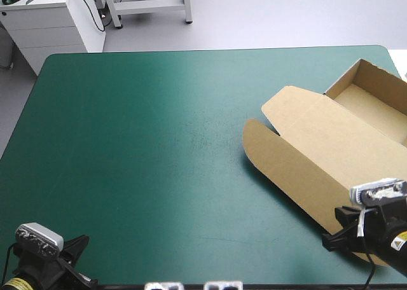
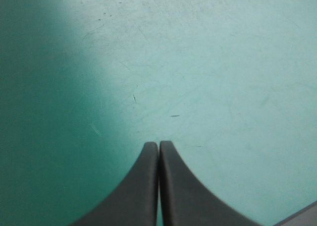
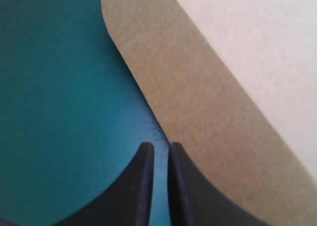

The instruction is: Fold the box

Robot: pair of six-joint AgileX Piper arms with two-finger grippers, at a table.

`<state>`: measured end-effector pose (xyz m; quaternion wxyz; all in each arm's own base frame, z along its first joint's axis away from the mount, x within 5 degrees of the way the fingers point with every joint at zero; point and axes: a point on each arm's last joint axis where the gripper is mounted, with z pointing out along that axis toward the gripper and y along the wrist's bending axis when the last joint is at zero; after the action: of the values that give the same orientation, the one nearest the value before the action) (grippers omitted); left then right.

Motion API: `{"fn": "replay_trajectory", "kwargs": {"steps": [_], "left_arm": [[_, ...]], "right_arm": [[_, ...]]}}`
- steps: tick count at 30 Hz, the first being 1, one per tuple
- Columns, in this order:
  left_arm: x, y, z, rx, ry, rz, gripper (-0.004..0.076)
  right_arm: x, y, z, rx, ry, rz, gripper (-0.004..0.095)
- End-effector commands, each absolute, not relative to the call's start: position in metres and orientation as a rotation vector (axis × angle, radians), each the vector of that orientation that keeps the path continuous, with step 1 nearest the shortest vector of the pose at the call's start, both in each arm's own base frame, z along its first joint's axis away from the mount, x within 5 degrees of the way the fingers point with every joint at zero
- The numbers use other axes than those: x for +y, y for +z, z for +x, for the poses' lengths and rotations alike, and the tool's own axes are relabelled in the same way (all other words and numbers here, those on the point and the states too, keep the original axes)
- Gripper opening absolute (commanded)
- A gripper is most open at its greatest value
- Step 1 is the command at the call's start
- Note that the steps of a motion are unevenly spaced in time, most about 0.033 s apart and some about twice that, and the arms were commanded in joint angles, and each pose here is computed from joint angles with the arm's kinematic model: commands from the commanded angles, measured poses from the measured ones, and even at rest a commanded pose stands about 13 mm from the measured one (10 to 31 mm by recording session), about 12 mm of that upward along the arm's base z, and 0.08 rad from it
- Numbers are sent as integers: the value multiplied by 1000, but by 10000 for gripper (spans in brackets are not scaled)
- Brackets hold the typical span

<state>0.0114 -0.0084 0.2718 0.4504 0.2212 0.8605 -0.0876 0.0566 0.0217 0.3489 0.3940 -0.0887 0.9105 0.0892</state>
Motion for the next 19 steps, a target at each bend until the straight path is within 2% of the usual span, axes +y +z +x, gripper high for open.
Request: {"fn": "replay_trajectory", "kwargs": {"steps": [1,10,19], "left_arm": [[-10,283,14,2066,-237,523,-8],[-12,283,13,2050,-248,578,-8],[-17,283,10,2029,-281,660,-8]], "right_arm": [[22,333,49,2227,213,-225,88],[23,276,31,2209,190,-247,88],[23,276,18,2114,164,-245,89]]}}
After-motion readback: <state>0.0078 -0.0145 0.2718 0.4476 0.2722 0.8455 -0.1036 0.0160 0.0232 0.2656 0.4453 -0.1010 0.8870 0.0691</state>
